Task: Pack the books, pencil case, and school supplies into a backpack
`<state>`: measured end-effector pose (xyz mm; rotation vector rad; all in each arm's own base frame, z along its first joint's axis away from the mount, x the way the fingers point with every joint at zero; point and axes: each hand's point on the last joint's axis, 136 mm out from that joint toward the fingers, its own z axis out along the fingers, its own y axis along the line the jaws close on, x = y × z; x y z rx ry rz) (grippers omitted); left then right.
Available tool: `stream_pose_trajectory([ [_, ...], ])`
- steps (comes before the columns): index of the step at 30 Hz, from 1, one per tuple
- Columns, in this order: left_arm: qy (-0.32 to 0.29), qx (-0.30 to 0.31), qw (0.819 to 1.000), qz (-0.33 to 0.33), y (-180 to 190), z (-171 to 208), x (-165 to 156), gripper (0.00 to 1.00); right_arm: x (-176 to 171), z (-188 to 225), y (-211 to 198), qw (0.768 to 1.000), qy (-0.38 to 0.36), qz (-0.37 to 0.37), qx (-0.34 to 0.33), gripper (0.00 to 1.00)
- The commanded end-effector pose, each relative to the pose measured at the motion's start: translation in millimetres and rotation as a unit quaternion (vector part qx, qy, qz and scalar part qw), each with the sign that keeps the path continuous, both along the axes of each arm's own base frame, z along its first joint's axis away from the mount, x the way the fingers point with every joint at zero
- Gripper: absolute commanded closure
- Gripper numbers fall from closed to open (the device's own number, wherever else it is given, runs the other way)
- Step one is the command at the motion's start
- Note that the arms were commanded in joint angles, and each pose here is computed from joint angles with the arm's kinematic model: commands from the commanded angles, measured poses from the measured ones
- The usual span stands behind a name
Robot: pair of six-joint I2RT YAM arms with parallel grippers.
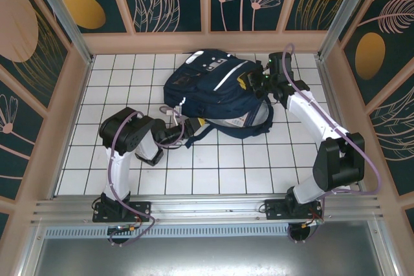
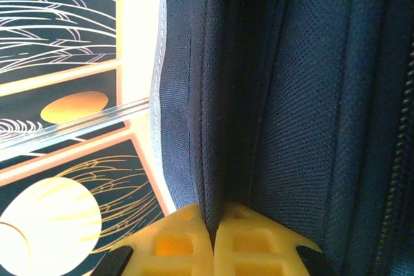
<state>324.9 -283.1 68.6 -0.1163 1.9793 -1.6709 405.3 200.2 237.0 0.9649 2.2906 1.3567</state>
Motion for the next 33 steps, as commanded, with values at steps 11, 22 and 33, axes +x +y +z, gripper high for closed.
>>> stream_pose_trajectory([
  [11,0.014,0.013,1.000,0.004,-12,-10,9,0.22,15,74,18,0.994,-0.086,0.010,0.063,1.00],
  [22,-0.021,-0.035,0.999,0.002,-21,19,17,0.35,14,74,20,0.994,-0.083,0.005,0.068,1.00],
  [33,-0.032,-0.046,0.998,-0.003,-16,24,5,0.62,16,57,14,0.996,-0.072,-0.005,0.056,1.00],
])
